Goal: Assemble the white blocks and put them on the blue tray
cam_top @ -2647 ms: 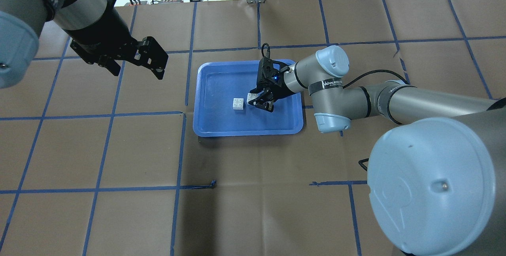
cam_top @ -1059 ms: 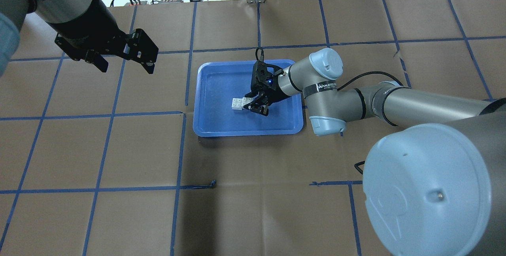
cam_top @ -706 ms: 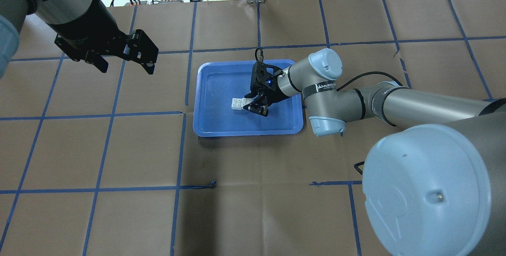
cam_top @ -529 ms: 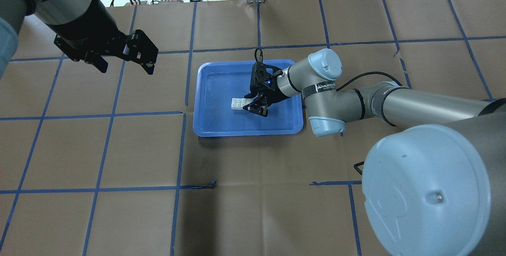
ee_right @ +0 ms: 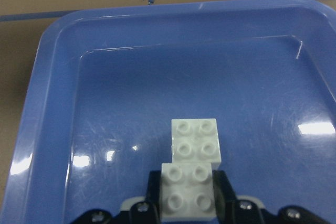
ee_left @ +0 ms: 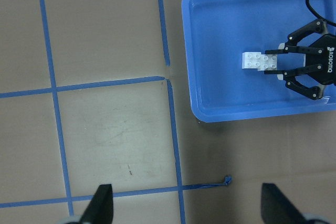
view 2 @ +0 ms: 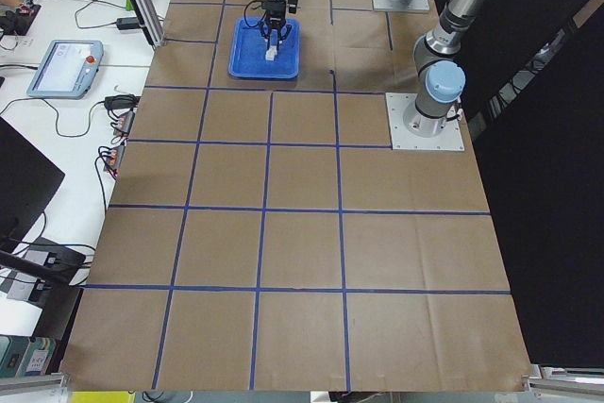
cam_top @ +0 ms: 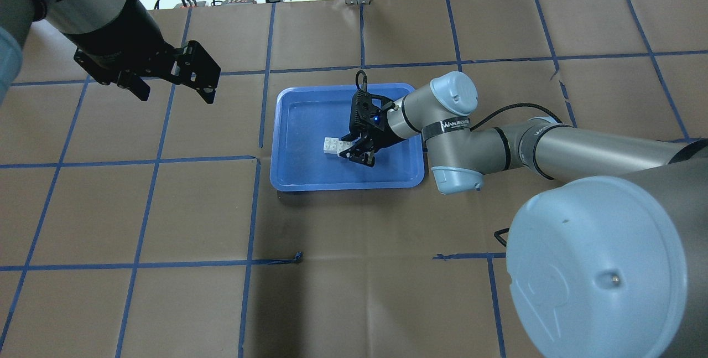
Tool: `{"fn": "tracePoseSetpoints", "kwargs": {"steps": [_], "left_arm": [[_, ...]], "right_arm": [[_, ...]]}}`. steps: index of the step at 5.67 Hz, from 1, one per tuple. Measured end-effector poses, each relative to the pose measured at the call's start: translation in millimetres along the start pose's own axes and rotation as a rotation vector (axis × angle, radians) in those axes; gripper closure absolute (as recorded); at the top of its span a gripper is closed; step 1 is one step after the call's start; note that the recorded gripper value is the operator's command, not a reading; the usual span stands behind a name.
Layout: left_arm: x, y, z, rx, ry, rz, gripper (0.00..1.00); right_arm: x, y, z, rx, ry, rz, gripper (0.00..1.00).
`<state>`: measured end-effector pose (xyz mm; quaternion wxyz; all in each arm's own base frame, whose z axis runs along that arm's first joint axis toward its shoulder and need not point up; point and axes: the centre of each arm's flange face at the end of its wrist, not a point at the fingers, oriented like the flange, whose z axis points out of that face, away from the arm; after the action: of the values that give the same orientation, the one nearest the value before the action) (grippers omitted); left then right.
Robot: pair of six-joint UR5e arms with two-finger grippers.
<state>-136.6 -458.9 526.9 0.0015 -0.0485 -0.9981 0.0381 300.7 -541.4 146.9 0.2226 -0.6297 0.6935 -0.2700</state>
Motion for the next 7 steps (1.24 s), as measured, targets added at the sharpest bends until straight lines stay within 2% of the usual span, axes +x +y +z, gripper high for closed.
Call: {"fn": "tracePoseSetpoints", "kwargs": {"steps": [2, 3, 5, 6, 7], "left_arm": [[-0.7, 0.0, 0.4, -0.004, -0.002, -0.002, 0.01], [-0.9, 0.0, 0.6, -0.005, -0.002, -0.002, 0.01], [-1.0, 0.2, 0.6, -0.006, -0.003, -0.003, 0.01], [-1.0, 0.4, -0.1, -0.005, -0.003, -0.003, 0.01], [-0.4, 0.4, -0.8, -0.005, -0.004, -0.001, 0.01]], "right_arm": [[1.6, -2.0, -1.3, 0.005, 0.01, -0.009, 0.76], [2.2, -2.6, -1.7, 0.005, 0.011, -0.009, 0.69], [2.4, -2.5, -1.3, 0.006, 0.011, -0.009, 0.63], [2.5, -2.4, -1.3, 0.006, 0.011, -0.01, 0.52], [2.5, -2.4, -1.3, 0.006, 0.011, -0.011, 0.45]]}}
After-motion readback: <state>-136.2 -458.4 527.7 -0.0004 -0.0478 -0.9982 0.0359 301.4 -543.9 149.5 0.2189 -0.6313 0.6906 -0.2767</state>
